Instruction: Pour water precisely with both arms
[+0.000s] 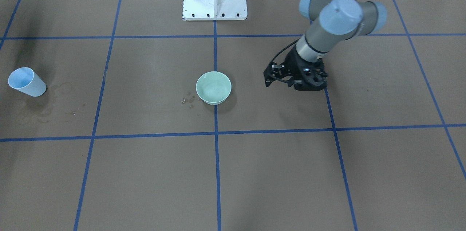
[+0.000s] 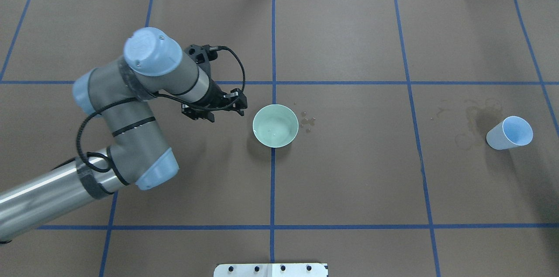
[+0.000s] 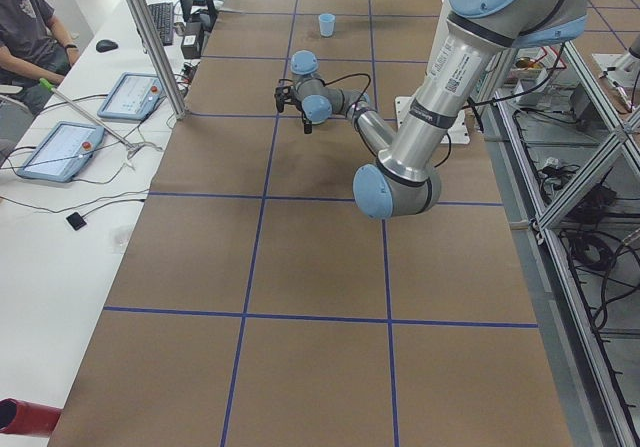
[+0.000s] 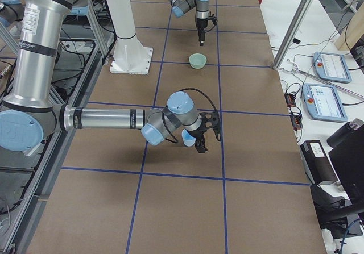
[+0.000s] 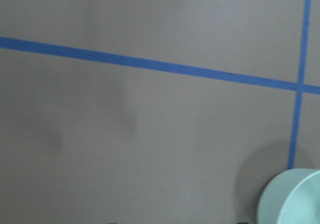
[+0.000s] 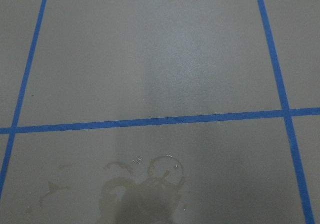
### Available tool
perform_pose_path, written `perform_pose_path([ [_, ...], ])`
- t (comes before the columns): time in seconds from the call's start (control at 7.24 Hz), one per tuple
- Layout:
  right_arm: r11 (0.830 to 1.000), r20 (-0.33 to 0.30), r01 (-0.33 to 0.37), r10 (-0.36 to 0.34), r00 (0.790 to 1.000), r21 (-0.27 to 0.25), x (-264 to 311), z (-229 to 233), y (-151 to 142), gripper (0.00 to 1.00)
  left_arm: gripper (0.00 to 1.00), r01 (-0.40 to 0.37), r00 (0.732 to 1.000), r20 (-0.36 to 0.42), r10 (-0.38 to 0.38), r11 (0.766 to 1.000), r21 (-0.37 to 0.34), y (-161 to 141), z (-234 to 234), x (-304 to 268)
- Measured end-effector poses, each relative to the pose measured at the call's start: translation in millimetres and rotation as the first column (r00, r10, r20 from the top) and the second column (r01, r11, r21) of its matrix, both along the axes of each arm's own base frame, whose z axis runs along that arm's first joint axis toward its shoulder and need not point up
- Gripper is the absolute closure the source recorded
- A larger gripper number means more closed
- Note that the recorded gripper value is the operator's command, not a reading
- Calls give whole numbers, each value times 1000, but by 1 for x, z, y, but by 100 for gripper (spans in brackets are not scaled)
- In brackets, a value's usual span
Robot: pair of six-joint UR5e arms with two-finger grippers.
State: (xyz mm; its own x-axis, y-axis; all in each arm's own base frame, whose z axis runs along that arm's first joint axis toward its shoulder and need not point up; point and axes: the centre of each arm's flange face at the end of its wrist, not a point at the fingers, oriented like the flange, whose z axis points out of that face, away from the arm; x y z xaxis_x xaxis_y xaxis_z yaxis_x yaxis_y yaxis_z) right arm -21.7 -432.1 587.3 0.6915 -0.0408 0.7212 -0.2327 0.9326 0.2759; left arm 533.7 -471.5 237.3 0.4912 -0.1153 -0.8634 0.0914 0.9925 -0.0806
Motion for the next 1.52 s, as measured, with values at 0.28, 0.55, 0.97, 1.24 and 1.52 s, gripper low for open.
perform_pose_path([
  [0.28,999,-6,44,-44,999,4,18,4,1,0,63,-21,1000,12,21,1000,5,15,-21,51],
  [0.55,998,-1,57,-57,998,10,24,4,2,0,100,-38,999,23,38,999,4,25,-21,68],
  [0.97,998,0,58,-58,998,12,25,4,2,0,100,-34,999,8,34,999,9,23,-26,58],
  [1.24,998,0,58,-58,998,10,25,5,2,0,100,-39,999,-28,39,999,-2,13,-4,-6],
  [1.52,998,-1,58,-58,998,10,25,5,1,0,100,-90,996,-12,90,995,39,15,74,-111],
])
